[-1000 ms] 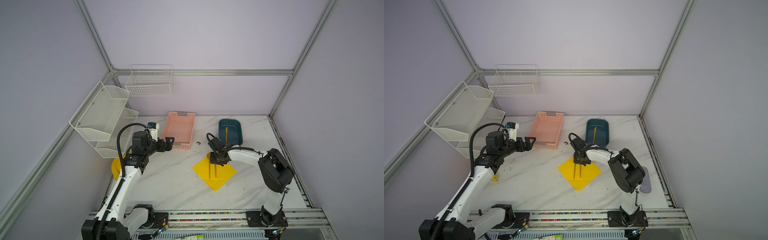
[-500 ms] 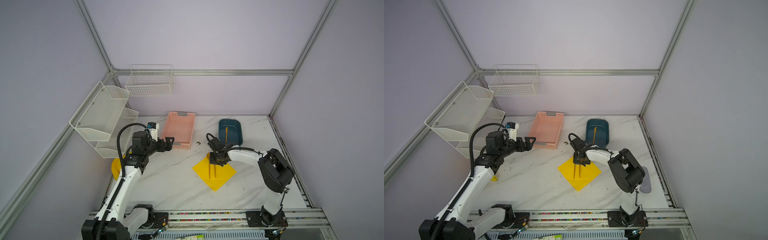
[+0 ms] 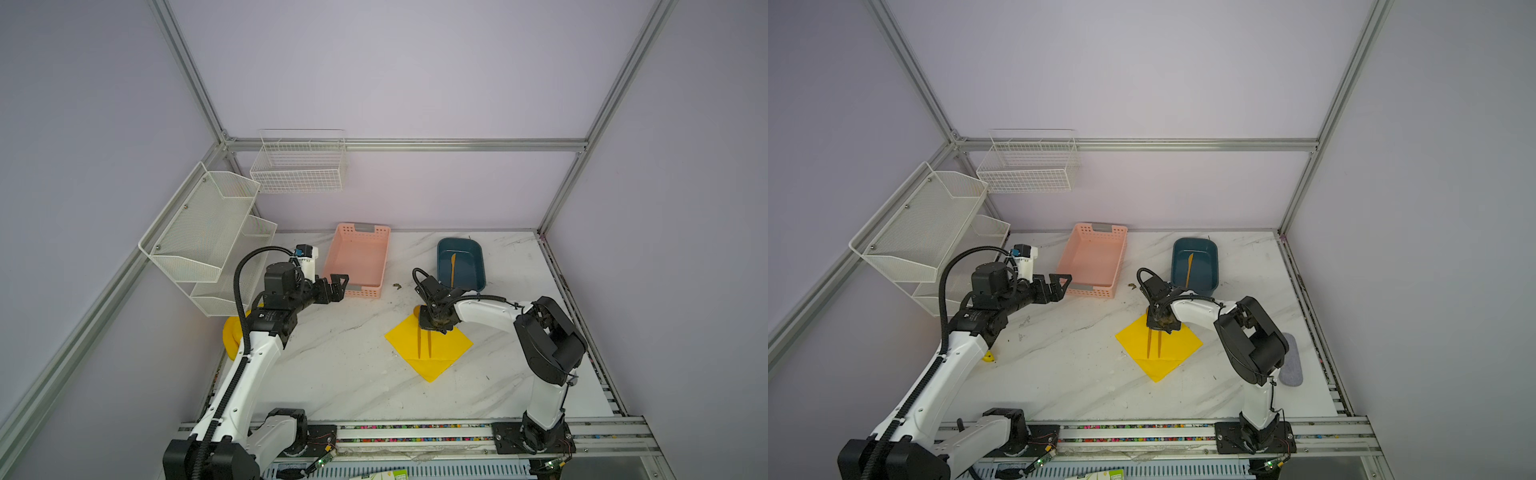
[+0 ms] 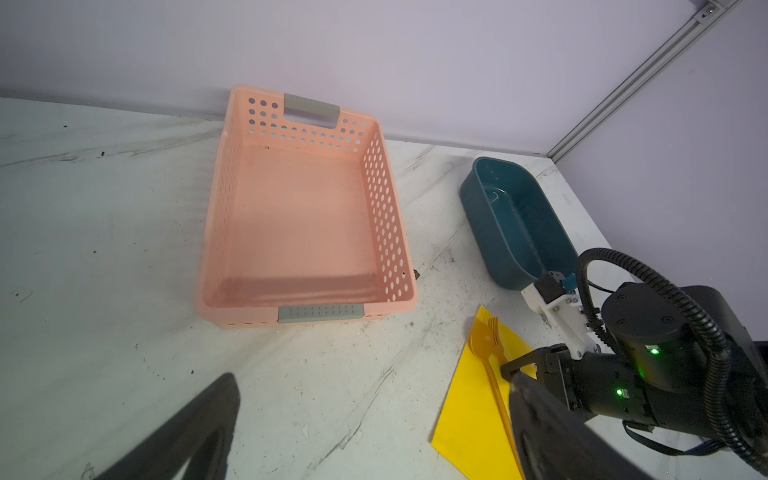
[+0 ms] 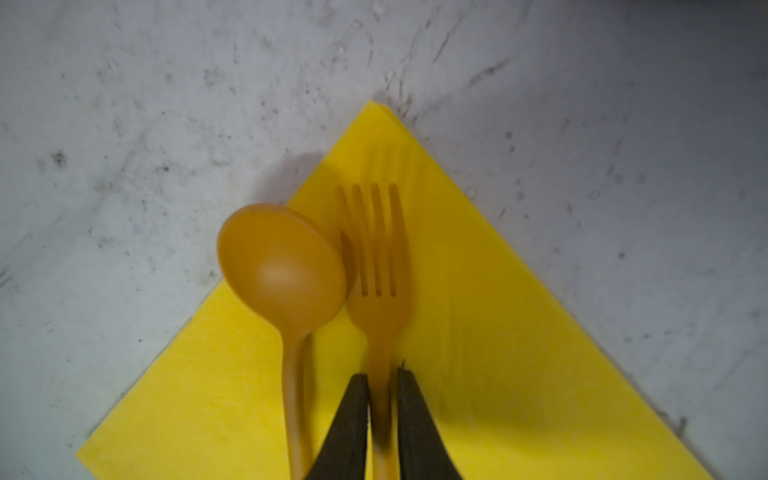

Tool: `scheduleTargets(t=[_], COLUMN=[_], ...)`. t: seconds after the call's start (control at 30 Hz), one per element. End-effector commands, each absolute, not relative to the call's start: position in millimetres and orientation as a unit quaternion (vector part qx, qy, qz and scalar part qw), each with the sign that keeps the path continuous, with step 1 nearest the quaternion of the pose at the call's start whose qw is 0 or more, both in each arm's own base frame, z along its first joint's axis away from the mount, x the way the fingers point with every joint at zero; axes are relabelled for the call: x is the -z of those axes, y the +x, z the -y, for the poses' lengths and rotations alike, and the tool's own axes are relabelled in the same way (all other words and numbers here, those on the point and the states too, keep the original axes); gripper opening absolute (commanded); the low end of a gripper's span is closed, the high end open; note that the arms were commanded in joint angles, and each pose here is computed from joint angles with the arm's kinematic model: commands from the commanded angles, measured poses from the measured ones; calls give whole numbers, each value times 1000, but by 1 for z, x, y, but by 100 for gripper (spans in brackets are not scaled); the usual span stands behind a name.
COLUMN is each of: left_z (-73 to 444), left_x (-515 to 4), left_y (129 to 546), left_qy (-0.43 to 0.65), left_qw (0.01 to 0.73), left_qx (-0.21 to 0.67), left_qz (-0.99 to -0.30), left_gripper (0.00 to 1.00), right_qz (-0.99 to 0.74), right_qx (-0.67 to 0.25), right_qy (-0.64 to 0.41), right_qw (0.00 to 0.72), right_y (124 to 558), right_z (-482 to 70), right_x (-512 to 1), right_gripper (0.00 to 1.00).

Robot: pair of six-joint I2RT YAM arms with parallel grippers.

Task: Place the utensils on the paper napkin and roll it up
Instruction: 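Lower the fork onto the napkin beside the spoon with the right gripper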

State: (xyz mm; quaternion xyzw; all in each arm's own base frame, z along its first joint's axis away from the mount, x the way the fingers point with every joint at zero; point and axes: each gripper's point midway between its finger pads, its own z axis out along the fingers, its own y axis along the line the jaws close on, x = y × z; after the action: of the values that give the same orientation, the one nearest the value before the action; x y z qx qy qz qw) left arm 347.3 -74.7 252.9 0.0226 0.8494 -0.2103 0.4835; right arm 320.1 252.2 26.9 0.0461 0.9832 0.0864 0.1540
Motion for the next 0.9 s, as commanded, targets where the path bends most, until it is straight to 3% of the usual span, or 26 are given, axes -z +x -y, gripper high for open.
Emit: scheduleTargets(t=[0.0,0.87], left_z=[74,74], left_x=[-248,-249], left_y=[344,345], left_qy=[22,21], left_qw=[483,484], left_qx=[215,220], left_qz=[-849,-847], left_gripper=[100,100], right_qz=[-984,-984], right_qx=[-81,-80], right_qy=[60,64], right_qw=[149,144], right_y=[313,305], right_z=[-248,-251], right_x=[-24,-24], right_gripper=[18,15])
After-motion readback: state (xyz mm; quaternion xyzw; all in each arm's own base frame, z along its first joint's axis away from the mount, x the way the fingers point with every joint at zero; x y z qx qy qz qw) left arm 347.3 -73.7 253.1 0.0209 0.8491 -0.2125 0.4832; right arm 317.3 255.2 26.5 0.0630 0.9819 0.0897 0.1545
